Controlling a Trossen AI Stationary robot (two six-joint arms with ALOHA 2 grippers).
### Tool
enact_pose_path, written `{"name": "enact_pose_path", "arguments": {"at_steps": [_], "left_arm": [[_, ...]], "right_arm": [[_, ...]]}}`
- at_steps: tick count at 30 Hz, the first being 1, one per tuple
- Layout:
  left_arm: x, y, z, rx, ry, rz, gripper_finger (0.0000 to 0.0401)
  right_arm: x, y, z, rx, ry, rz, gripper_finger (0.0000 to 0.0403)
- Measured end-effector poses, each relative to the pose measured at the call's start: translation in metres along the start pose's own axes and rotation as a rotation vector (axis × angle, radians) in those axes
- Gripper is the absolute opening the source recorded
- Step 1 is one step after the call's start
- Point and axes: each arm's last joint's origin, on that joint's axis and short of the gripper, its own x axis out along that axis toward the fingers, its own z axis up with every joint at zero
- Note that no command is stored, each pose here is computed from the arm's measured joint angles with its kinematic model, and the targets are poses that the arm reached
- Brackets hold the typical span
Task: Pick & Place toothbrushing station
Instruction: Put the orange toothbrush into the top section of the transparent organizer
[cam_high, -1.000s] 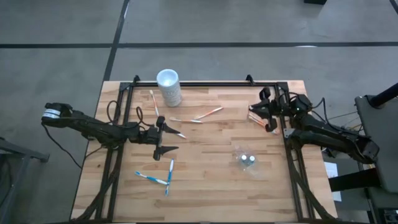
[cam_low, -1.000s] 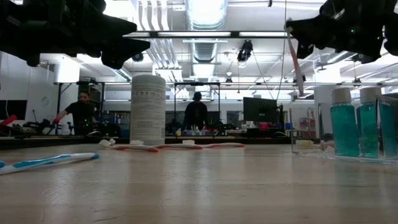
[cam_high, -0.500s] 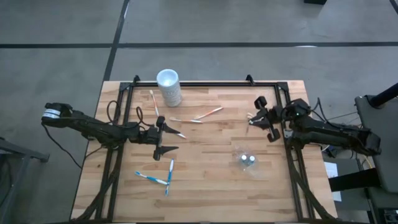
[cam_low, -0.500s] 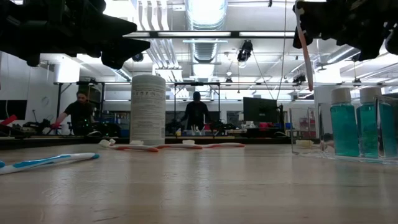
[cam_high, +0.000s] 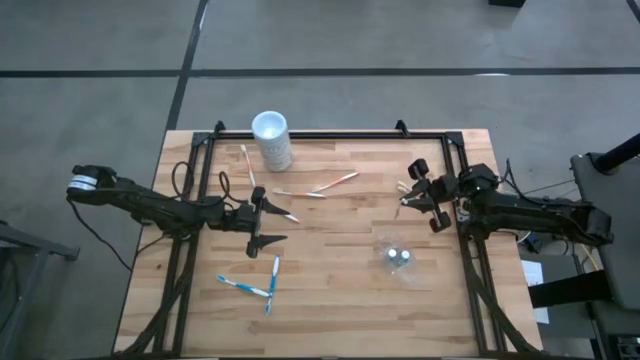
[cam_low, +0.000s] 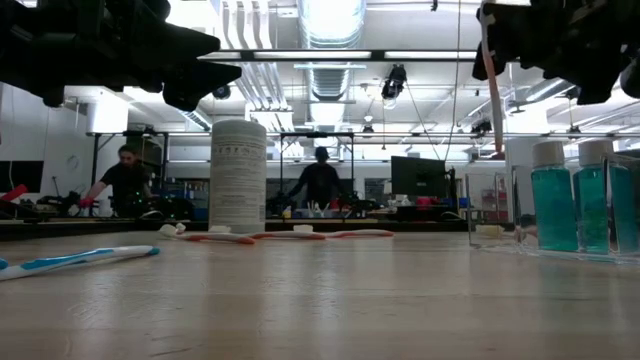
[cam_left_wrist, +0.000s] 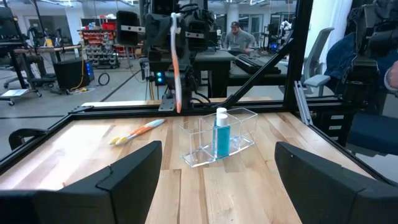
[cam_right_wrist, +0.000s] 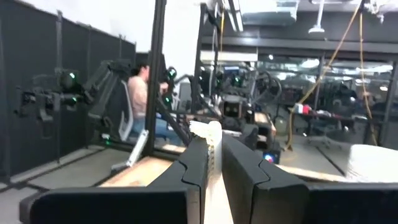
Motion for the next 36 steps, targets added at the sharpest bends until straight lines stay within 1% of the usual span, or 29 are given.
{"name": "enact_pose_path", "arguments": {"at_steps": [8,17,23,36], "left_arm": [[0.000,0.000,0.000,0.000,0.000,0.000,0.0319],[0.000,0.000,0.000,0.000,0.000,0.000,0.0319],[0.000,0.000,0.000,0.000,0.000,0.000,0.0319],[0.000,0.000,0.000,0.000,0.000,0.000,0.0319]], "right_arm": [[-0.006,0.004,-0.013,0.032,-0.005,-0.021,0.0031],[-0.005,0.010,-0.019,0.058,0.007,0.011,0.0031],[-0.004,0.011,-0.022,0.063,0.008,-0.018,0.0031],[0.000,0.007,-0.040,0.143,0.100,-0.028,0.0031]]}}
